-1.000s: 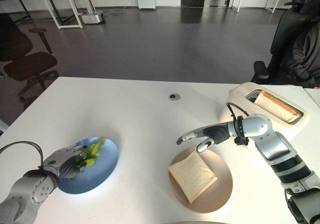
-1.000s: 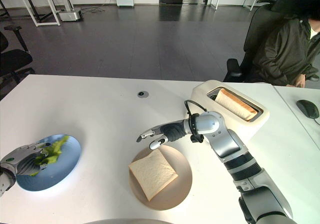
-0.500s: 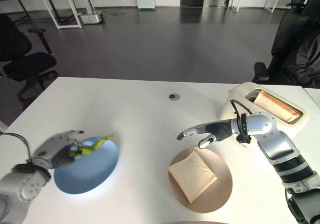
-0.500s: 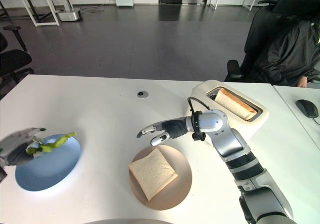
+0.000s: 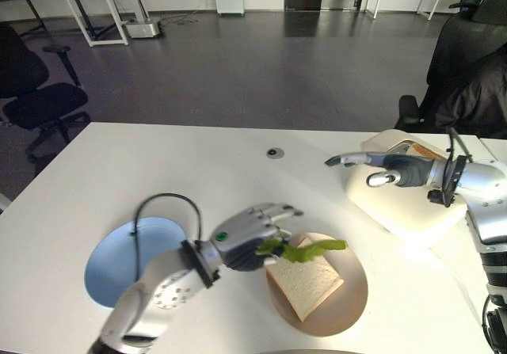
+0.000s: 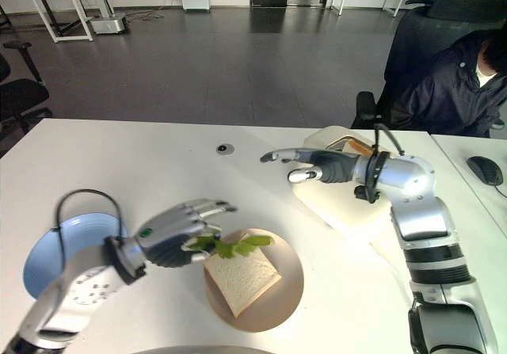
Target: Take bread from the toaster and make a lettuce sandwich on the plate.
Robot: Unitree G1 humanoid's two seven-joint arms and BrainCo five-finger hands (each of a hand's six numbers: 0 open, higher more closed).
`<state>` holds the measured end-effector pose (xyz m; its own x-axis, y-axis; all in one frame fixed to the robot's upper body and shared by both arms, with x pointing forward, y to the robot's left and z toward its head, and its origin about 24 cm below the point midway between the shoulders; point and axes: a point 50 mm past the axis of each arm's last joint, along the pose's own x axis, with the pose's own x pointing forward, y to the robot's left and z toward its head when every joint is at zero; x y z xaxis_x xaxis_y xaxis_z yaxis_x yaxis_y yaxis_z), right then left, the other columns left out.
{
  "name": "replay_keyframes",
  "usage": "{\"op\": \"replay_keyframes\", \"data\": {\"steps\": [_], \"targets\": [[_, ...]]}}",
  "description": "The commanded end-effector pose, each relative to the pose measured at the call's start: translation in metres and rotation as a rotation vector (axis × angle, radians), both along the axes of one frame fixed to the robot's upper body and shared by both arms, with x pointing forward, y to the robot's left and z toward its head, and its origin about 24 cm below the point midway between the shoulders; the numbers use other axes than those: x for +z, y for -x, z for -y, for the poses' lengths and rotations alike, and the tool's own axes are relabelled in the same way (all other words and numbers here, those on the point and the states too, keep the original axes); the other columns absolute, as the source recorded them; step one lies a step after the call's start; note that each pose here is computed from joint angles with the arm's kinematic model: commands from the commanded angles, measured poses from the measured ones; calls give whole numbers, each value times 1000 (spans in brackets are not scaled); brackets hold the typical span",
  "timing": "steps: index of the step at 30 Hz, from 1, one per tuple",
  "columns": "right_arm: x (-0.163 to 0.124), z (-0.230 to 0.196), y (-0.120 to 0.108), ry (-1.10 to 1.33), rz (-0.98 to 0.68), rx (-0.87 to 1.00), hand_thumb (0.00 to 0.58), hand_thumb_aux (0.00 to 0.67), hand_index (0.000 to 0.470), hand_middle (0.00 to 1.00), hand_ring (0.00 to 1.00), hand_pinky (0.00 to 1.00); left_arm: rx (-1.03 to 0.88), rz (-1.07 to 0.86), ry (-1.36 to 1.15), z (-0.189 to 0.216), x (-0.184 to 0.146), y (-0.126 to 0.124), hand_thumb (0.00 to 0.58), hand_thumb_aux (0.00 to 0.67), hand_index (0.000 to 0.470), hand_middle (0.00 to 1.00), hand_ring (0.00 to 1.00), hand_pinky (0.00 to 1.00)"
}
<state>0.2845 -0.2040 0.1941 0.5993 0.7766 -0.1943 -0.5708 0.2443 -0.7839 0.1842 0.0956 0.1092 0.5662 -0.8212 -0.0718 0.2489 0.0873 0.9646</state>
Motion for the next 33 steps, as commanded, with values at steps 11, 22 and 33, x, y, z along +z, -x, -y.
{"op": "replay_keyframes", "data": {"steps": [11, 22, 33], "targets": [[-19, -8, 12, 8, -53, 31, 0, 0, 0, 0, 0, 0, -25, 22, -165, 9, -43, 4, 580, 670, 470, 24, 24, 24], [-24, -11, 13, 3, -65, 48, 0, 0, 0, 0, 0, 0, -88, 264, -35, 26, -7, -6, 580, 670, 470, 31, 31, 31], [-29, -14, 15, 2, -82, 74, 0, 0, 0, 0, 0, 0, -110, 291, -176, 23, -41, -14, 580, 670, 470, 35, 35, 35]]}}
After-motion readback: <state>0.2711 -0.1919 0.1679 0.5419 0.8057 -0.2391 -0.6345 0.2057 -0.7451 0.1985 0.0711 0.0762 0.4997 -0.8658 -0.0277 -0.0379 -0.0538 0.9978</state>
